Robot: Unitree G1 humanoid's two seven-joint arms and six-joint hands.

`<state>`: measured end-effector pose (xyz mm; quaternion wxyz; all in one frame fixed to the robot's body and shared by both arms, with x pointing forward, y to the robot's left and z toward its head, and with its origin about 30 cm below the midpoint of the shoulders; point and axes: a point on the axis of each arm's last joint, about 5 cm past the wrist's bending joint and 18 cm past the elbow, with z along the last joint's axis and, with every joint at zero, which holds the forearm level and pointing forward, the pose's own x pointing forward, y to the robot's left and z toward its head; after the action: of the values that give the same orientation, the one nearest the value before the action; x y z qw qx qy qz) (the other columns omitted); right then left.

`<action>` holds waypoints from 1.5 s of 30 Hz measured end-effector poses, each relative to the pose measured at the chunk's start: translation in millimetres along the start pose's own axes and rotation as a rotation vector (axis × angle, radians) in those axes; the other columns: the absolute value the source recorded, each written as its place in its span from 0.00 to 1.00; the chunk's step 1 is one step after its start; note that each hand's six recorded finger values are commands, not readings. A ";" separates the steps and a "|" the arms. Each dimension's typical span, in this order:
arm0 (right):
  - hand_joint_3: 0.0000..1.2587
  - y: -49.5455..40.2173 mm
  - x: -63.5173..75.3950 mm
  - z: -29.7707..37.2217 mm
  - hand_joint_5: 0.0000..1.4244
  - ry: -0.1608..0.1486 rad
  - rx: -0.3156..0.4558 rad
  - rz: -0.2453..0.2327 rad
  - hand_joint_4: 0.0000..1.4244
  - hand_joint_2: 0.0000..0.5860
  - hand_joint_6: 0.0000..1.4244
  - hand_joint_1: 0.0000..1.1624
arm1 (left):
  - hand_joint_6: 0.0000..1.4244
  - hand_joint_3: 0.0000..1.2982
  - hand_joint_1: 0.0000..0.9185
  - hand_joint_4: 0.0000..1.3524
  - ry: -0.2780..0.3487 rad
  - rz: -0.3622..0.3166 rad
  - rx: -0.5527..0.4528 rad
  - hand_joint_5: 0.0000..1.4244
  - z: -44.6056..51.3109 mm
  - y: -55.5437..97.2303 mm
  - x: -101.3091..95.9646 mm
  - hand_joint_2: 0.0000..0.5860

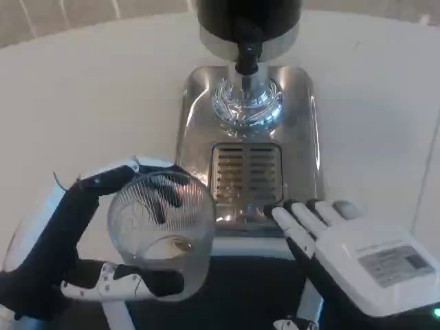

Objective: Grasp the cup under the faucet to collect the drink, then remove the cup.

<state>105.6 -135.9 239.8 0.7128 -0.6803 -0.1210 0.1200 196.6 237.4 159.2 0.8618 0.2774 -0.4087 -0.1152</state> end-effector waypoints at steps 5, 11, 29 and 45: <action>0.00 0.0 0.1 -0.1 0.00 0.003 0.004 0.000 0.00 0.76 0.00 0.35 | 0.36 0.73 0.62 0.84 0.001 0.000 0.000 0.92 0.0 0.0 0.0 0.05; 0.00 0.0 0.1 -0.2 0.00 0.004 0.005 0.000 0.00 0.76 0.00 0.35 | 0.36 0.73 0.62 0.84 0.001 0.000 0.000 0.92 -0.1 0.0 0.0 0.06; 0.00 -3.8 2.6 -1.2 0.00 0.014 0.023 -0.007 0.00 0.76 0.00 0.34 | 0.36 0.73 0.62 0.84 0.023 -0.001 -0.008 0.92 -1.6 -1.7 2.7 0.05; 0.00 -5.4 3.0 -4.6 0.00 0.051 0.040 0.014 0.00 0.78 0.00 0.31 | 0.36 0.73 0.61 0.84 0.085 0.014 -0.014 0.92 -13.6 -14.5 13.6 0.06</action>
<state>110.0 -139.5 245.0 0.7282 -0.6697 -0.0958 0.1099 216.1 224.9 152.6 0.8811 0.2732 -0.3727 -0.1003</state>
